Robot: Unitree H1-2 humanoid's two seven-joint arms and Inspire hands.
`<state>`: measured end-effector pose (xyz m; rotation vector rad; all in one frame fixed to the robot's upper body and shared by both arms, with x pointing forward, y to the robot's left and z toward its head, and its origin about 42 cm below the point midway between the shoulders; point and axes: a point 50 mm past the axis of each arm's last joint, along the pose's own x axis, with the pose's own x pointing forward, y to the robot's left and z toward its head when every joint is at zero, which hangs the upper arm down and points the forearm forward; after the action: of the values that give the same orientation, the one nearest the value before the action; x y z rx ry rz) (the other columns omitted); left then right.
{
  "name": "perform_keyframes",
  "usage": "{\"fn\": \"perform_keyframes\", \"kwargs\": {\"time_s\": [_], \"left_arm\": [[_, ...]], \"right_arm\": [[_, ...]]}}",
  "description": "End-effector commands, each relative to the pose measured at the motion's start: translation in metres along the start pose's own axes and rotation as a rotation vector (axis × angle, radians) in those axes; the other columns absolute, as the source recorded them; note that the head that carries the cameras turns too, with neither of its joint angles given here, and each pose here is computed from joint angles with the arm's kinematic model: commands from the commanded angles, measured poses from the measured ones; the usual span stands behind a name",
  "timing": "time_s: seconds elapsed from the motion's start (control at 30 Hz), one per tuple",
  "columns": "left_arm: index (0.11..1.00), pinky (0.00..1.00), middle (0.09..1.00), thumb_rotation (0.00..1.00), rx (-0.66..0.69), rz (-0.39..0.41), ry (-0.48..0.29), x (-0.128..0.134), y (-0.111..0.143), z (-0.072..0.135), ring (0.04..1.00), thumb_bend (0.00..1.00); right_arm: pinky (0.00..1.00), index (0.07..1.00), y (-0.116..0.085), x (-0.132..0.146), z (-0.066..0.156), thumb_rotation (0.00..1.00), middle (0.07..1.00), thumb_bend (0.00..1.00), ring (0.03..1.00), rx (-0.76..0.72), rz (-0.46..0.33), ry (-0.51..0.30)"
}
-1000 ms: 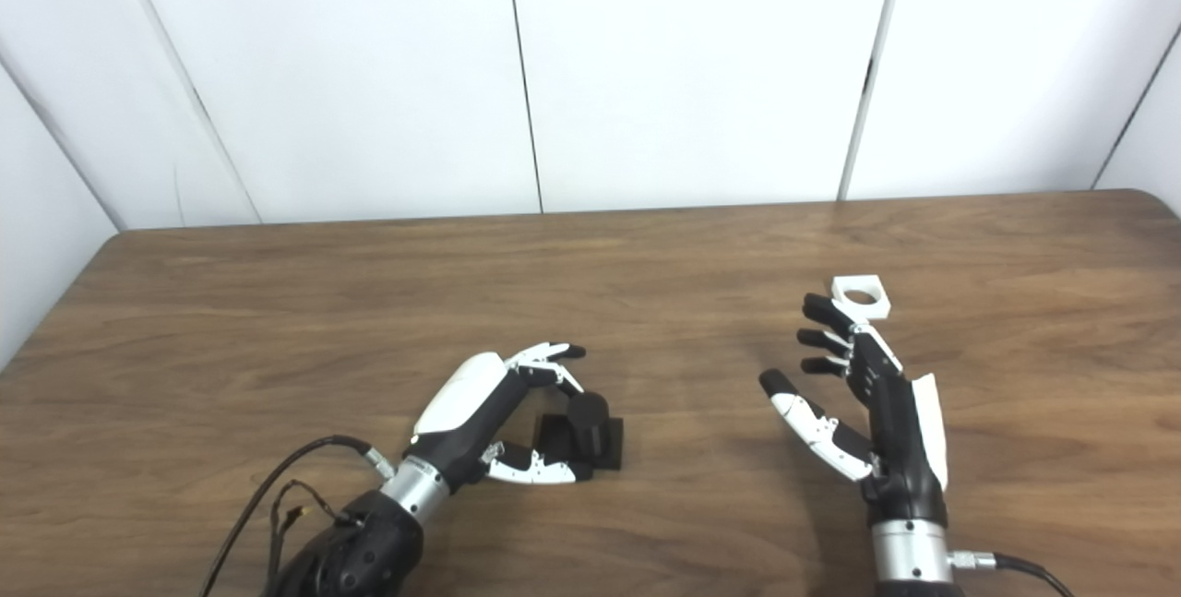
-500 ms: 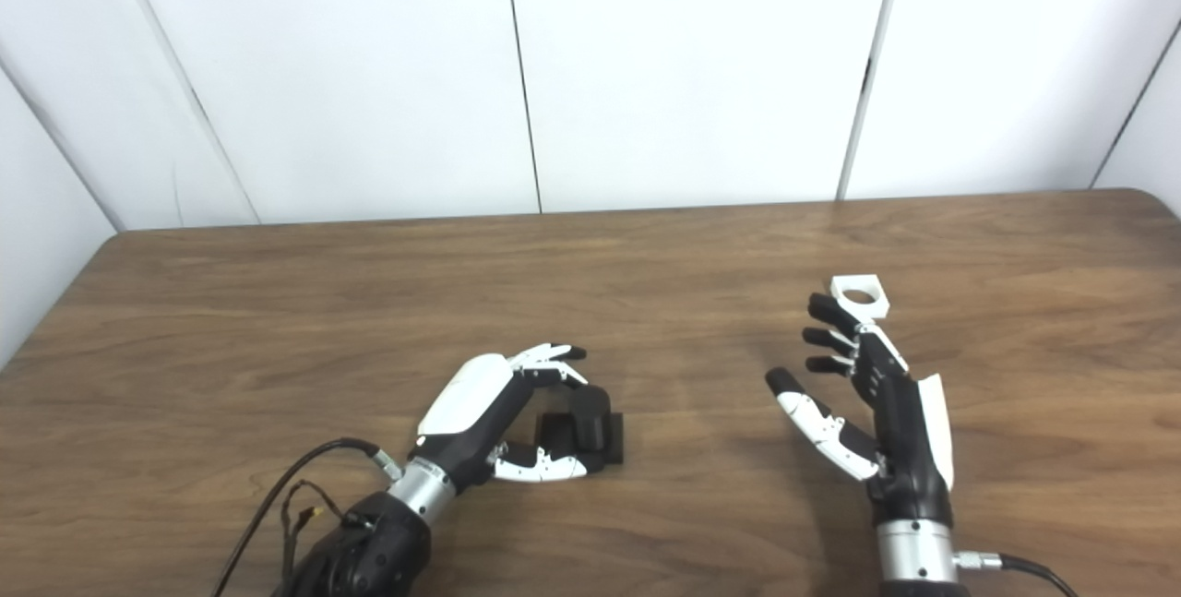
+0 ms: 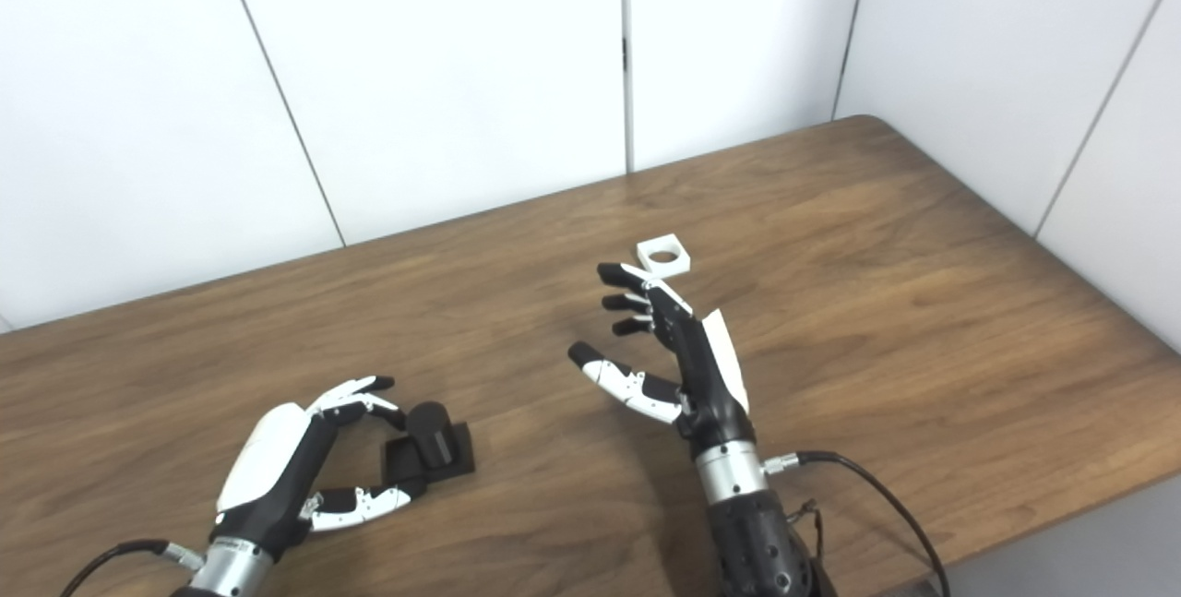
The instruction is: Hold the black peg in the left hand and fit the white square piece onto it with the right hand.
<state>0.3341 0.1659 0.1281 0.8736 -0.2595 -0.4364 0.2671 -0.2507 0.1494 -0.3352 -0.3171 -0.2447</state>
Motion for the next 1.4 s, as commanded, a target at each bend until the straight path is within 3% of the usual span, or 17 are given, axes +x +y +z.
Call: {"fn": "perform_keyframes", "kwargs": {"time_s": [0.0, 0.17, 0.37, 0.53, 0.6, 0.87, 1.17, 1.37], "left_arm": [[0.582, 0.77, 0.853, 0.21, 0.004, -0.019, 0.005, -0.001, 0.002, -0.004, 0.884, 0.71], [0.579, 0.76, 0.847, 0.21, 0.006, -0.016, 0.004, -0.001, 0.000, -0.005, 0.880, 0.71], [0.578, 0.76, 0.845, 0.20, 0.010, -0.018, 0.011, -0.002, -0.001, -0.007, 0.873, 0.71], [0.580, 0.74, 0.844, 0.21, 0.007, -0.015, 0.006, -0.003, -0.003, -0.007, 0.870, 0.71], [0.580, 0.73, 0.840, 0.19, 0.005, -0.009, 0.004, -0.003, -0.003, -0.007, 0.866, 0.71], [0.580, 0.74, 0.842, 0.20, 0.009, -0.004, 0.011, -0.004, -0.004, -0.008, 0.873, 0.71], [0.578, 0.74, 0.843, 0.18, 0.009, -0.002, 0.019, -0.006, -0.007, -0.009, 0.869, 0.72], [0.575, 0.74, 0.843, 0.19, 0.006, -0.002, 0.022, -0.006, -0.008, -0.008, 0.872, 0.72]], "right_arm": [[0.61, 0.776, -0.020, 0.022, 0.019, 0.31, 0.794, 0.53, 0.724, -0.097, -0.038, -0.127], [0.54, 0.743, -0.055, 0.061, 0.037, 0.29, 0.739, 0.57, 0.664, -0.367, -0.012, -0.254], [0.62, 0.728, -0.088, 0.105, 0.068, 0.26, 0.758, 0.62, 0.733, -0.594, 0.074, -0.316], [0.60, 0.734, -0.099, 0.133, 0.086, 0.29, 0.791, 0.65, 0.761, -0.756, 0.129, -0.284], [0.59, 0.732, -0.099, 0.143, 0.088, 0.26, 0.800, 0.66, 0.759, -0.781, 0.138, -0.273], [0.66, 0.744, -0.099, 0.189, 0.088, 0.20, 0.820, 0.65, 0.810, -0.870, 0.207, -0.258], [0.72, 0.785, -0.109, 0.238, 0.082, 0.36, 0.874, 0.66, 0.871, -0.936, 0.379, -0.198], [0.77, 0.800, -0.117, 0.264, 0.080, 0.30, 0.886, 0.74, 0.897, -0.942, 0.509, -0.121]]}}
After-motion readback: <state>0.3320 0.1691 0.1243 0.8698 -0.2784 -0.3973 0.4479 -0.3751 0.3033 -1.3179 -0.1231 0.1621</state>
